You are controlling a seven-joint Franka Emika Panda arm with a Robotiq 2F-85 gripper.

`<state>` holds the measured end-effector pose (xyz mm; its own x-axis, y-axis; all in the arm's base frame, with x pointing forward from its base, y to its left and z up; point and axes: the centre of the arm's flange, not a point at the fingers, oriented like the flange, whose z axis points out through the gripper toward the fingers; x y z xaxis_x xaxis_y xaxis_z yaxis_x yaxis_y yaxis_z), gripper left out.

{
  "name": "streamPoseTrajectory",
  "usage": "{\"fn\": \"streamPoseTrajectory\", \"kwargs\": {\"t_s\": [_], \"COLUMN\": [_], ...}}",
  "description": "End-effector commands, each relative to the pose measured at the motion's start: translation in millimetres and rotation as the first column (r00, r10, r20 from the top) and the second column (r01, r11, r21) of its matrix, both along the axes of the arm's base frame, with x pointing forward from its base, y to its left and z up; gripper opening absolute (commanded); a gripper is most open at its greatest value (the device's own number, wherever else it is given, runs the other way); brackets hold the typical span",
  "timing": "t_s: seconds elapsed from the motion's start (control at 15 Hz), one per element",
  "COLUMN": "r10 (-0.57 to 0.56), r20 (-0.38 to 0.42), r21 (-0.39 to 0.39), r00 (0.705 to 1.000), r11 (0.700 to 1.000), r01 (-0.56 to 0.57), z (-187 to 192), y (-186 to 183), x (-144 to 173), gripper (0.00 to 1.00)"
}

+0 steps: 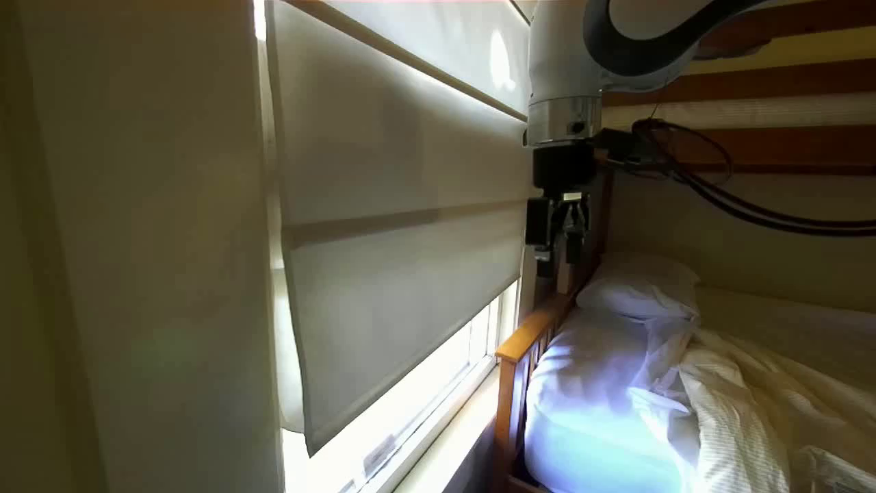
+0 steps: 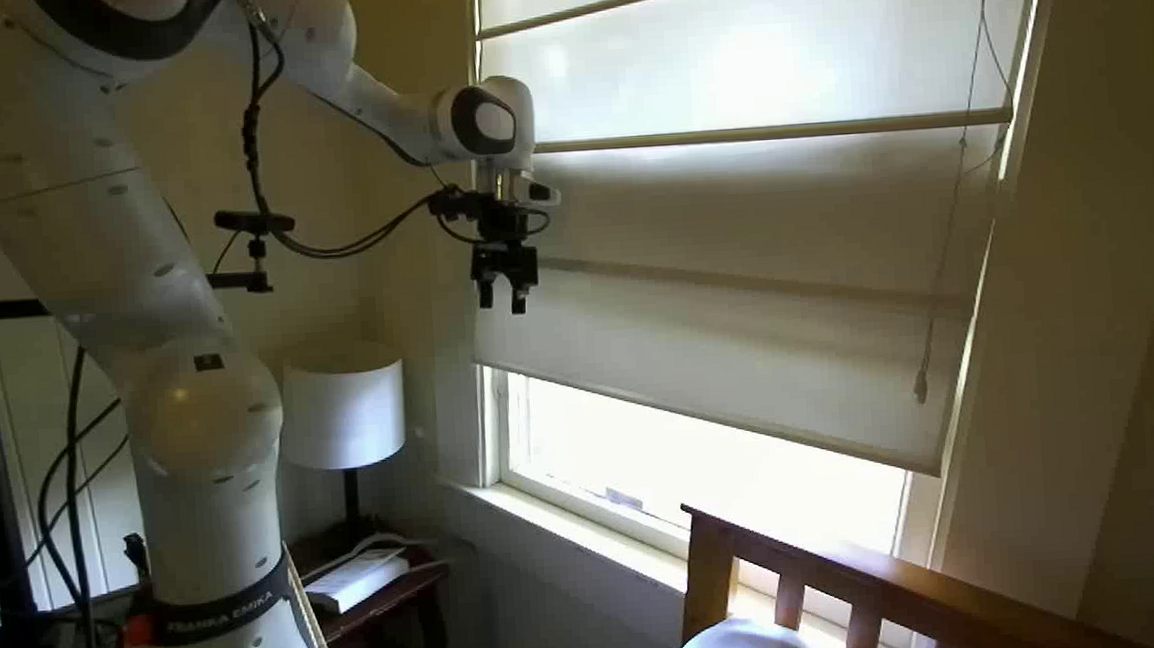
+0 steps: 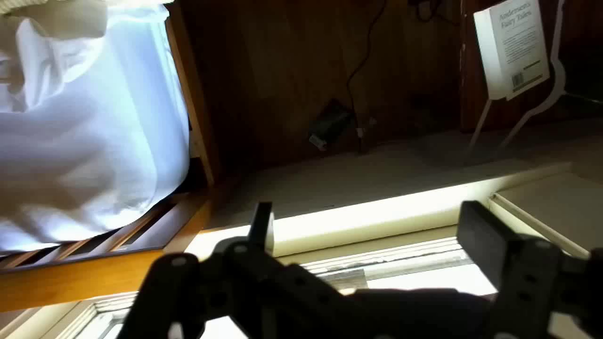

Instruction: Close the blinds of the window

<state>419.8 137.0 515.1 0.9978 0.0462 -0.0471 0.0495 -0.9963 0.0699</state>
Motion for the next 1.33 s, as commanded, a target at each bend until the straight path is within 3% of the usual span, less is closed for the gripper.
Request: {"fn": "streamPoseTrajectory", "kwargs": {"t_s": [0.0, 1.27], "r10": [0.000, -0.013], "r20": [0.000, 0.015], "r21": [0.000, -0.006], "r00": [1.000, 1.000], "r11": [1.000, 1.000], "r01": [0.000, 0.013], "z": [0.0, 0.5], "y": [0.0, -6.2], "x": [0.0, -0.7], "gripper": [1.00, 1.00]}}
